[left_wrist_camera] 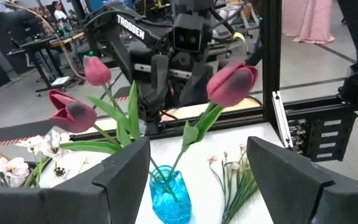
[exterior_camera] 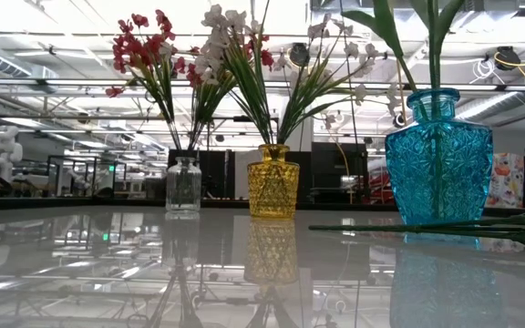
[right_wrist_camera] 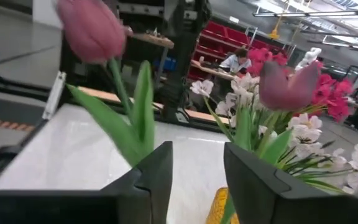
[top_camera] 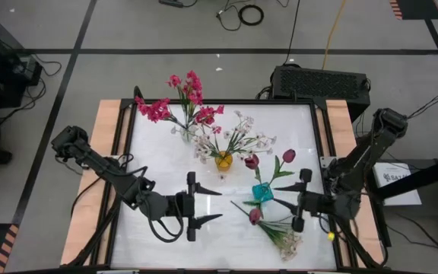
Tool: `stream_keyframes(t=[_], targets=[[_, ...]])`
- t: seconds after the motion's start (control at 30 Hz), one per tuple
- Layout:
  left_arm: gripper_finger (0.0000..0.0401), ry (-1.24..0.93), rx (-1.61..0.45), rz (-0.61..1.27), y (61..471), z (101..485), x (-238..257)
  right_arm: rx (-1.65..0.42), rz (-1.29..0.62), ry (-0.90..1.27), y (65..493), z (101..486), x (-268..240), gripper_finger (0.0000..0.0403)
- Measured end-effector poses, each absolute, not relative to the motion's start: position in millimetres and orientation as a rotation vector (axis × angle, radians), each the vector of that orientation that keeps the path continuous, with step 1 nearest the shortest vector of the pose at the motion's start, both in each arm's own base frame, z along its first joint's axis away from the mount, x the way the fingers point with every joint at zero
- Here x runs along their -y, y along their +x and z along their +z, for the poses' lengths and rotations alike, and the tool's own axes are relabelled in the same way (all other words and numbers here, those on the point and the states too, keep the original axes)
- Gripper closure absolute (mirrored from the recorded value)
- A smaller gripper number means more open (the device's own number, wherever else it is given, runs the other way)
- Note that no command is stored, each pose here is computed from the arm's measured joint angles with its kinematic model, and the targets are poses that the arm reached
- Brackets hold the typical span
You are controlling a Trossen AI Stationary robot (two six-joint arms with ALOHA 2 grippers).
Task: Sort flowers into vase by color
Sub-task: Put the white flowers into the yellow vase
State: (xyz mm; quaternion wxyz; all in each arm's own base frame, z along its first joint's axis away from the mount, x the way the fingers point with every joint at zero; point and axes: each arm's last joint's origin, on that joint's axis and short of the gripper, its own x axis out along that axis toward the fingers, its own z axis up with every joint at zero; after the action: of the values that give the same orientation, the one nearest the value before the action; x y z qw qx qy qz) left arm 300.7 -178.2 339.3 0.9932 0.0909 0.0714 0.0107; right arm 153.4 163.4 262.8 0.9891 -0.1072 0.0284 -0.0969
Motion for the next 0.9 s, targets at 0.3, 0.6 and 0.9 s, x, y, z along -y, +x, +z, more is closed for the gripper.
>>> stream_keyframes(t=[0.3,0.6,0.9], targets=[[0.0127,0.21,-0.216,0.009,298.2,331.5,179.1,-0.025,-0.062,-0.053,120.7,283.5,-188.1,0.0262],[0.0127,0.187,-0.339,-0.032,287.9,312.7,196.6,-0.203,0.054,0.213,99.9,278.5,-223.9,0.0257],[0.0127,0.245,-0.425,-0.061,296.5,276.0,219.6,-0.578,-0.059,0.447,123.8,243.6,-233.2,0.0176]])
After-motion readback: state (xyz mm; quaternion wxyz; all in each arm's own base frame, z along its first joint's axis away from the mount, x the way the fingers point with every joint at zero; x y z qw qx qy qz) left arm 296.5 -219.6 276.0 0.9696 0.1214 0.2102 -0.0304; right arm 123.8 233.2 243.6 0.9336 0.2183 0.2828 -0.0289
